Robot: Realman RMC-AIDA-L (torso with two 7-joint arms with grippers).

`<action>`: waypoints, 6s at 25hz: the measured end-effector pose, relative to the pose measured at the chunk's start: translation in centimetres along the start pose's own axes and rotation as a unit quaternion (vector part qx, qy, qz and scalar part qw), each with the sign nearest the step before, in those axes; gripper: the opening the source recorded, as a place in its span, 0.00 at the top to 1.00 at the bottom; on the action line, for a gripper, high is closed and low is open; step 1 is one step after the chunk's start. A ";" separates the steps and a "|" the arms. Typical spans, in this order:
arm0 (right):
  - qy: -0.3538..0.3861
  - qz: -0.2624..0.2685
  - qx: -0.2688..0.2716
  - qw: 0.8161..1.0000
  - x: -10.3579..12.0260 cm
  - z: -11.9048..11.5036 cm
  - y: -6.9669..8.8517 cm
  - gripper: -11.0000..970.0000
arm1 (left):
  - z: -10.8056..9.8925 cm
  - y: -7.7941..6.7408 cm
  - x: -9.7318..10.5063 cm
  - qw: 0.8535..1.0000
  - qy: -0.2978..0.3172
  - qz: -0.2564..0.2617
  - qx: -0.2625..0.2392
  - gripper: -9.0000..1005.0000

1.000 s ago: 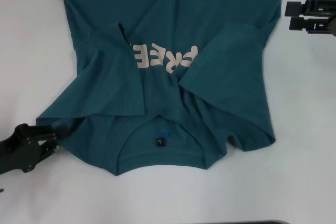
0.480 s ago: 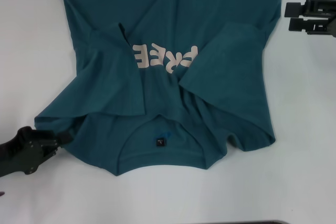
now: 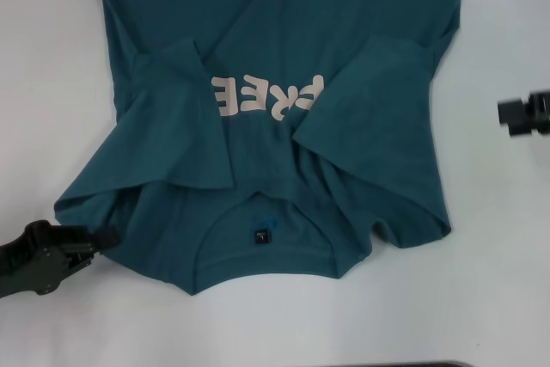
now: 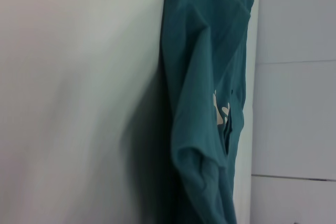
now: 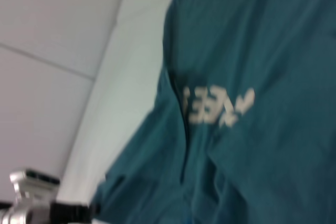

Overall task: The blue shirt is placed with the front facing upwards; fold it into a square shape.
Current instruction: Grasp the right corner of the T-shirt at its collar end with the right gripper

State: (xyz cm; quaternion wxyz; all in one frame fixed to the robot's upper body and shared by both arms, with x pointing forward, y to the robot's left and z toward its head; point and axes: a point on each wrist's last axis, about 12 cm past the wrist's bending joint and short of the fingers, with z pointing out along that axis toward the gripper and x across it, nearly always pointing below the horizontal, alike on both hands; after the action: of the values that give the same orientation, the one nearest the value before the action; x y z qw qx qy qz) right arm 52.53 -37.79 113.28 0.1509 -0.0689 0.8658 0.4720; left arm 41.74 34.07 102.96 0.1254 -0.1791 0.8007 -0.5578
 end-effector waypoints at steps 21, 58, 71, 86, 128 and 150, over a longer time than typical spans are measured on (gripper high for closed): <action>0.101 0.040 0.036 0.993 3.2 0.8 -1.1 0.17 | 0.7 -0.5 -0.8 1.000 0.000 0.006 0.003 0.98; 0.111 0.011 0.030 0.993 4.8 4.5 -1.7 0.17 | 0.8 -0.6 -0.9 1.000 -0.006 0.004 0.004 0.98; 0.126 0.045 0.053 0.990 4.6 5.1 -1.9 0.17 | 1.0 -0.7 -1.0 1.000 -0.005 0.004 0.005 0.98; 0.116 0.077 0.071 0.988 4.2 6.0 -2.1 0.17 | 1.0 -0.5 -1.0 1.000 -0.008 0.002 0.002 0.98; 0.130 0.083 0.080 0.985 2.9 9.5 -1.2 0.17 | 1.1 -0.4 -0.9 1.000 -0.009 -0.001 -0.001 0.98; 0.054 0.029 0.020 0.998 0.8 10.0 0.0 0.17 | 1.5 -0.6 -1.1 1.000 -0.008 0.003 0.004 0.98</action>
State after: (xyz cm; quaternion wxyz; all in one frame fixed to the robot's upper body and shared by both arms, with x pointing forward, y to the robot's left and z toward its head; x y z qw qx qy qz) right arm 53.72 -29.34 107.91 0.0919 -0.0662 0.8836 0.4543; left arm 43.42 33.12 103.06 0.1336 -0.1807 0.7981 -0.5590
